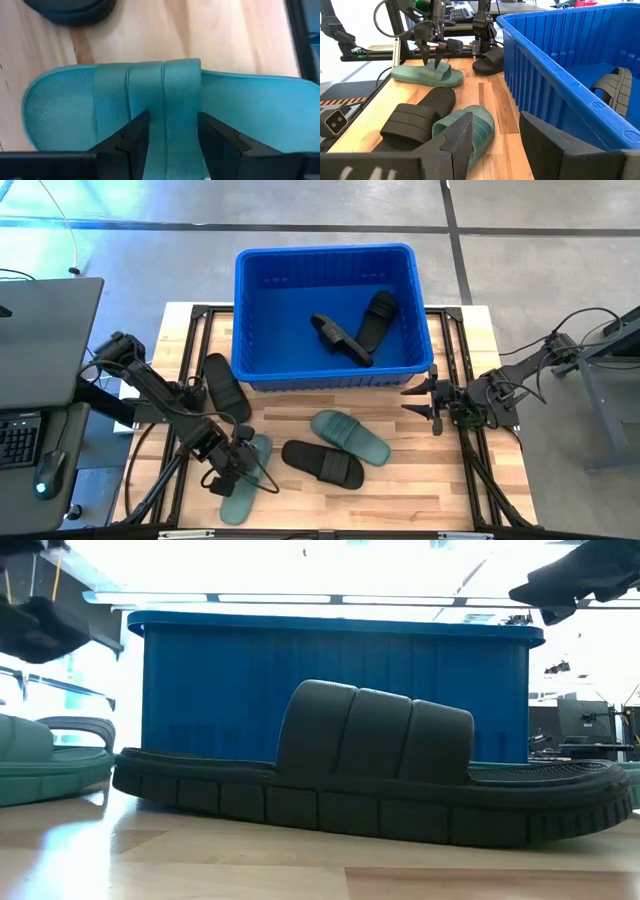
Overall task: Pick and place slides into bin
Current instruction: Put the green slipper into the blue bin
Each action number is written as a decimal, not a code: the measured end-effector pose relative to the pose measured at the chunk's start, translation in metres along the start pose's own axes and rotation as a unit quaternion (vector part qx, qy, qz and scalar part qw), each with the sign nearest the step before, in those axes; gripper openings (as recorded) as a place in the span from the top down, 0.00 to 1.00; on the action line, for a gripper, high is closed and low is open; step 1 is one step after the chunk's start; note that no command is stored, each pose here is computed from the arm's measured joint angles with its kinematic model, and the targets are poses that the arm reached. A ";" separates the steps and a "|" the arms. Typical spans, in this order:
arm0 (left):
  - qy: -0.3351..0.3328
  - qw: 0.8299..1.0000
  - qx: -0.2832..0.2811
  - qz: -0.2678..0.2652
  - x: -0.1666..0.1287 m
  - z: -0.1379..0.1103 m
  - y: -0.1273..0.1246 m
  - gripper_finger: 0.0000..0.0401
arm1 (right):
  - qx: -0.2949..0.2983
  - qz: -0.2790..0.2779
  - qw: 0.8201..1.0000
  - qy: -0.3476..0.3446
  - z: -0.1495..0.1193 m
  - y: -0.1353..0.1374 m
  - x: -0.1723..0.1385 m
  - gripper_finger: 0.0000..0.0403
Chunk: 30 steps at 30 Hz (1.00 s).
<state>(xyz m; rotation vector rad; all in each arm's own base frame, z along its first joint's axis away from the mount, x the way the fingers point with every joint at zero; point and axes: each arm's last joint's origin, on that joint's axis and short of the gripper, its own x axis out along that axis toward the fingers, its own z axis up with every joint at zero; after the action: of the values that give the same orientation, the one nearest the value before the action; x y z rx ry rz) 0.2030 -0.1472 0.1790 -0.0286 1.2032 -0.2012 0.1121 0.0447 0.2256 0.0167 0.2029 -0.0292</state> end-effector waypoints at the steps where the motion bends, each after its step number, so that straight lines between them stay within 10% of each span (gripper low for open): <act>1: 0.001 1.000 0.001 -0.001 -0.003 0.002 -0.001 0.63 | 0.000 0.000 1.000 0.000 0.000 0.000 0.000 0.63; 24: 0.038 0.999 -0.011 0.014 0.010 0.015 -0.010 0.63 | -0.001 -0.004 1.000 -0.001 0.000 0.000 0.000 0.63; 30: 0.046 0.998 -0.039 0.001 0.010 0.015 -0.010 0.63 | -0.003 -0.129 0.991 -0.016 0.001 -0.007 -0.001 0.64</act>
<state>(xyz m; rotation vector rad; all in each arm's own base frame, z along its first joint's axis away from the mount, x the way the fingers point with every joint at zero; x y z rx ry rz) 0.2190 -0.1605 0.1764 -0.0867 1.3027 -0.1552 0.1112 0.0373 0.2265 -0.0163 0.1725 -0.2868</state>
